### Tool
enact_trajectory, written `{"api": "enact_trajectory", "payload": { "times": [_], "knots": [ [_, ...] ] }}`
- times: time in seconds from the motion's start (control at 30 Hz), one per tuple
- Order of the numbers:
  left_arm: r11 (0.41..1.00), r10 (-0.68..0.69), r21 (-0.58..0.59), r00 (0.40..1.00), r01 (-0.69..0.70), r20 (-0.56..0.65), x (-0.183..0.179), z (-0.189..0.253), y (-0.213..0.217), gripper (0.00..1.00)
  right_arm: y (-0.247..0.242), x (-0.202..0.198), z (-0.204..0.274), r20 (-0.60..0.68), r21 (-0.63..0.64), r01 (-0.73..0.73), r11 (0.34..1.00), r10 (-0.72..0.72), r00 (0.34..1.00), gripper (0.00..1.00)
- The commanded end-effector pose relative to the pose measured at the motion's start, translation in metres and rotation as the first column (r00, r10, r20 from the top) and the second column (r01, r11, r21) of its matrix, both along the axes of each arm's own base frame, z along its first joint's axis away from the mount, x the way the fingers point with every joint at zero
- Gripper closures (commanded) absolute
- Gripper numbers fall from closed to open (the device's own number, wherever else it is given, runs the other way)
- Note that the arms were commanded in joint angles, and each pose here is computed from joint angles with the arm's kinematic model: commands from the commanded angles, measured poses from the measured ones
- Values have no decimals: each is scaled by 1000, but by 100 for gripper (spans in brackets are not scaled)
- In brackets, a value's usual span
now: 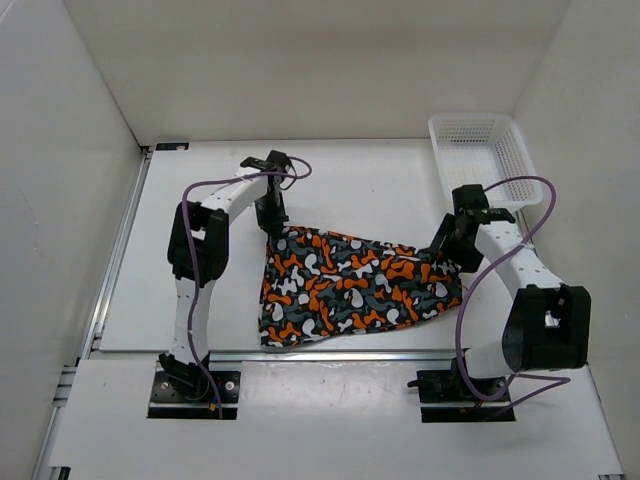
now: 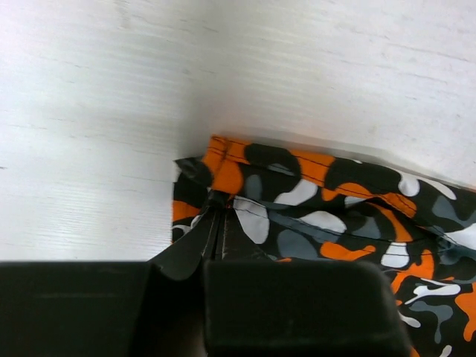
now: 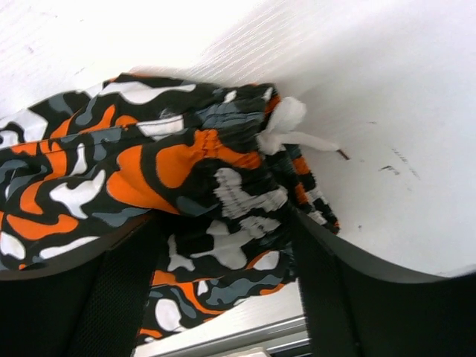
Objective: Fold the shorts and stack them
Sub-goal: Fold the shorts
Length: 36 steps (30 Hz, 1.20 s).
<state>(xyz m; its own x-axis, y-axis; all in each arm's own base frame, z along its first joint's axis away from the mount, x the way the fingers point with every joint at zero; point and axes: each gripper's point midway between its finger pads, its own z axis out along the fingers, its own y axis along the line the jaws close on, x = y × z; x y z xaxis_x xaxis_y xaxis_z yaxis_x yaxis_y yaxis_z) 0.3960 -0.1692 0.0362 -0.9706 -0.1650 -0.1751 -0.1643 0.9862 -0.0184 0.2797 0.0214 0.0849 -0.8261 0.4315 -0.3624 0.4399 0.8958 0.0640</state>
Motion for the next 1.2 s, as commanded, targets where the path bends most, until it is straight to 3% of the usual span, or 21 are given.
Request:
{"api": "enact_trajectory", "payload": {
  "times": [0.0,0.17,0.3,0.4,0.43,0.5,0.67,0.87,0.97,1.0,1.07,1.1,1.17],
  "knots": [
    [999,7,-44,994,-2,111,18,43,4,90,-19,11,23,93,-102,36,994,-26,995,15],
    [998,7,-62,991,2,134,24,49,0,90,-13,12,5,34,-79,18,997,-15,999,13],
    [998,5,-70,991,4,131,24,49,-1,90,-5,22,-10,27,-45,3,999,-2,1000,25],
    [998,5,-70,990,4,140,25,53,3,90,-1,26,-11,45,-24,-4,1000,5,999,61],
    [998,19,-62,990,-10,143,28,53,10,90,-1,29,-8,56,-23,-3,1000,5,998,85],
    [997,45,-73,984,-33,172,30,68,20,90,-10,31,-1,76,-64,29,998,-24,997,100],
    [988,125,-118,964,-100,234,42,99,52,90,-25,28,17,131,-124,102,987,-86,988,100],
    [983,109,-172,963,-68,245,63,99,47,90,-25,31,9,109,-129,120,984,-106,988,100],
    [982,91,-182,978,-57,188,68,79,41,90,-21,47,7,110,-114,104,988,-92,990,59],
    [981,88,-187,982,-56,166,68,74,39,87,-20,50,6,109,-114,104,988,-92,990,23],
    [981,87,-183,985,-60,148,70,69,38,73,-18,58,10,117,-108,92,990,-79,990,12],
    [981,96,-183,984,-68,148,71,69,42,41,-17,58,10,116,-99,87,991,-76,990,7],
    [984,116,-153,978,-90,171,69,78,50,13,-16,61,22,151,-92,91,992,-76,986,6]
  ]
}}
